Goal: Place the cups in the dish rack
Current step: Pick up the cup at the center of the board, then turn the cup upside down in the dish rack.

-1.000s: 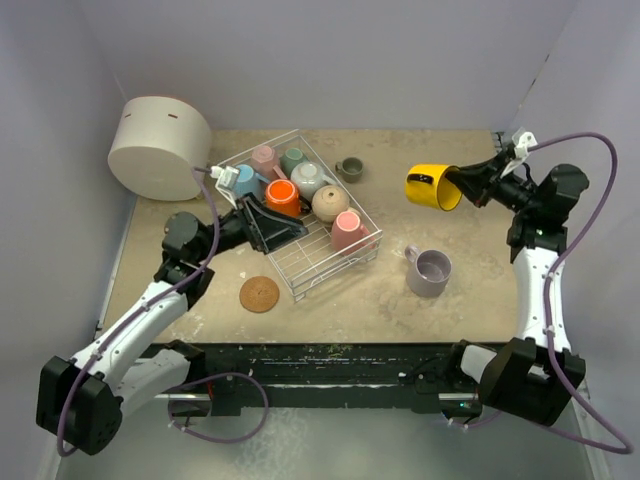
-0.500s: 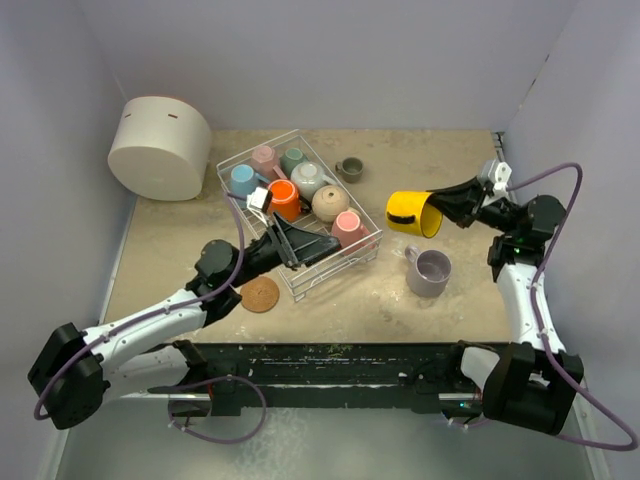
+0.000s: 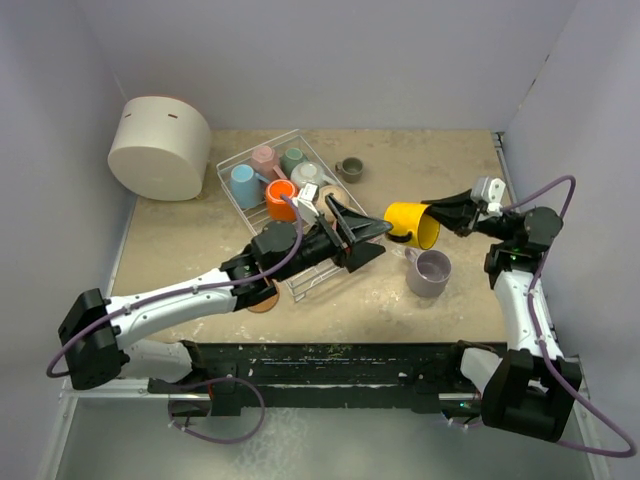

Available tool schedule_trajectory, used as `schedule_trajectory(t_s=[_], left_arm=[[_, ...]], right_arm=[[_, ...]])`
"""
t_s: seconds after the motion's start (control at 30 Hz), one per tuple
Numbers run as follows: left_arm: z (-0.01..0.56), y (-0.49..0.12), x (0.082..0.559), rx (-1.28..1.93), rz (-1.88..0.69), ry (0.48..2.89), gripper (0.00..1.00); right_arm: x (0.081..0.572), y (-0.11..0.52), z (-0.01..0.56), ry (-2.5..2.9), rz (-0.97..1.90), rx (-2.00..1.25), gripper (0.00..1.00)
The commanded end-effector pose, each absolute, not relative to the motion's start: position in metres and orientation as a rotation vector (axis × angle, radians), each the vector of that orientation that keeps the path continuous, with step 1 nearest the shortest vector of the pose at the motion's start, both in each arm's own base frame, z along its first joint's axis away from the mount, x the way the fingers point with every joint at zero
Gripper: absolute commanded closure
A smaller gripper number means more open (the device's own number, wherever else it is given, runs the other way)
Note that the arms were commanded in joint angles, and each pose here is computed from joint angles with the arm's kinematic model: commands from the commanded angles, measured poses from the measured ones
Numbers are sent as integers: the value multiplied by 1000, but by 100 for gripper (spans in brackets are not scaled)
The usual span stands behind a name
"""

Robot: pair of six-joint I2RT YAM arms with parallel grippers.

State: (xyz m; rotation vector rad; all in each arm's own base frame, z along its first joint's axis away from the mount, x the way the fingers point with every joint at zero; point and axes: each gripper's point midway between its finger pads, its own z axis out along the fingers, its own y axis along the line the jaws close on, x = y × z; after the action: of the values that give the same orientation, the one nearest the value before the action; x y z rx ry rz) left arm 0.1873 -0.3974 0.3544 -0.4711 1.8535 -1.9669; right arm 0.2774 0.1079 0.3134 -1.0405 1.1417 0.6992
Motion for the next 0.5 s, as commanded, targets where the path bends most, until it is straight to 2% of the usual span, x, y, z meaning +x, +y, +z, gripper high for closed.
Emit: schedule_trajectory(t_s=[0.0,0.47], left_arm=[[354,-416,192,-623,-2015,1887,12],[350,-442,208,-743,-2106,1841,29]], right_arm=[[269,113,333,1038,612,-1102,100],[265,119,330,1022,627,-1123,100]])
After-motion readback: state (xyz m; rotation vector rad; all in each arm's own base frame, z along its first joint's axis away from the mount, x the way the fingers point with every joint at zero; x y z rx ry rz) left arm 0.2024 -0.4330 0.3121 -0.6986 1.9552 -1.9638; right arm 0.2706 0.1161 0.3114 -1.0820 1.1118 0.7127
